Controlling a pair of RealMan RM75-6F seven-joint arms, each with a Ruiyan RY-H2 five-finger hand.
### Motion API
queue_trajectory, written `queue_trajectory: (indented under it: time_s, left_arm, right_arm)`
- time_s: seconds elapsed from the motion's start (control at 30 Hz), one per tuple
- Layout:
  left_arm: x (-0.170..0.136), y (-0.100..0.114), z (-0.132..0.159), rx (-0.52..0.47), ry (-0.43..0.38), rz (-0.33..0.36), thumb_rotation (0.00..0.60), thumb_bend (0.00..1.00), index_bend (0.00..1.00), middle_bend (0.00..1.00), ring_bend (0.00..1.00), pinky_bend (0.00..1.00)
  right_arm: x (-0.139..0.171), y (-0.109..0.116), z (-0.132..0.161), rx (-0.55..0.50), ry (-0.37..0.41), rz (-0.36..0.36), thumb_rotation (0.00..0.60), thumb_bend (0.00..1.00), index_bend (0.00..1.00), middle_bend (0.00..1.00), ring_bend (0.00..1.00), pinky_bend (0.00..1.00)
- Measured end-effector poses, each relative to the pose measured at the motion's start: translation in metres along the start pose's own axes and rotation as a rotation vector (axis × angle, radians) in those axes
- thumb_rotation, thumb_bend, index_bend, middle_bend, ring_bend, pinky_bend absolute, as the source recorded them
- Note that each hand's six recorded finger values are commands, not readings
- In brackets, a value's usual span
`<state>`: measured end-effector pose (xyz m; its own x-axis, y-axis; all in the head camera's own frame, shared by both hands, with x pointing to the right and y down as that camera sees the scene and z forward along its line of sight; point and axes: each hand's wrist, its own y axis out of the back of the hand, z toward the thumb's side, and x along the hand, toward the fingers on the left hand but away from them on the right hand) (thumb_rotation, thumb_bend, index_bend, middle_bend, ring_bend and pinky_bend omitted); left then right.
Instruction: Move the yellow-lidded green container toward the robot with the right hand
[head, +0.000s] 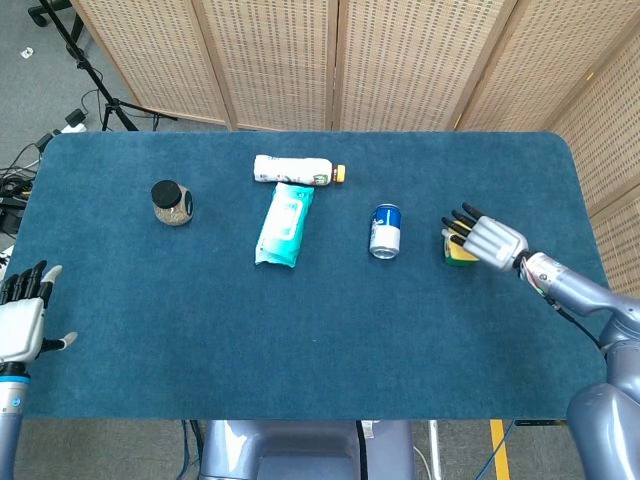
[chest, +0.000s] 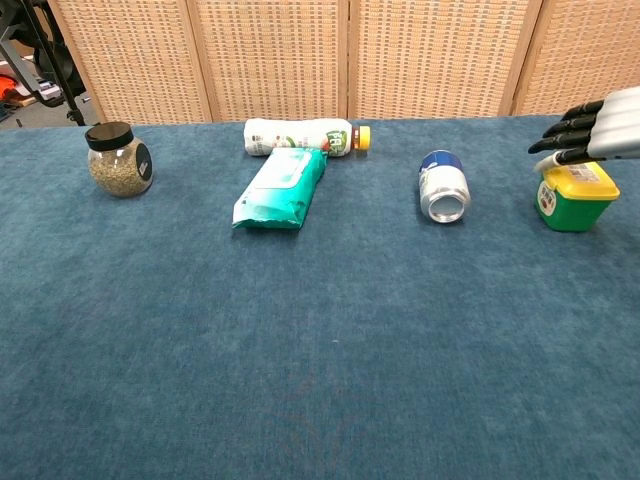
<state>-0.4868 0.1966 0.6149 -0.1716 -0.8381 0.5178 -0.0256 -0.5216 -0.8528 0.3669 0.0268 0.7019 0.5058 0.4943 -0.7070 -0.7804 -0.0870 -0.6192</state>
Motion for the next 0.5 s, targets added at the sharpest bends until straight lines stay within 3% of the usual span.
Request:
queue_trajectory:
  time_s: [0.07,0.27,0.4,0.5]
  left_arm:
    - [0.0,0.0,0.0,-0.001,-0.001,-0.001,0.6,0.0,0.0,0.0,0.0,0.0]
    - [0.0,0.0,0.0,-0.005,0.0,-0.002,0.6,0.0,0.0,0.0,0.0,0.0]
    - [0.0,0.0,0.0,-0.007,0.001,-0.003,0.6,0.0,0.0,0.0,0.0,0.0]
    - [0.0,0.0,0.0,-0.01,0.001,-0.003,0.6,0.0,0.0,0.0,0.0,0.0]
  right_arm:
    - [-0.003,-0.002,0.004,-0.008,0.001,0.011,0.6,0.05,0.17,0.05,0.0,0.14]
    - [-0.013,-0.006,0.011,-0.03,-0.008,0.032,0.6,0.31,0.29,0.15,0.03,0.18]
    - [-0.015,-0.004,0.014,-0.042,-0.01,0.025,0.6,0.53,0.43,0.32,0.2,0.33]
    - [-0.015,-0.002,0.015,-0.046,-0.008,0.012,0.6,0.59,0.51,0.42,0.29,0.39]
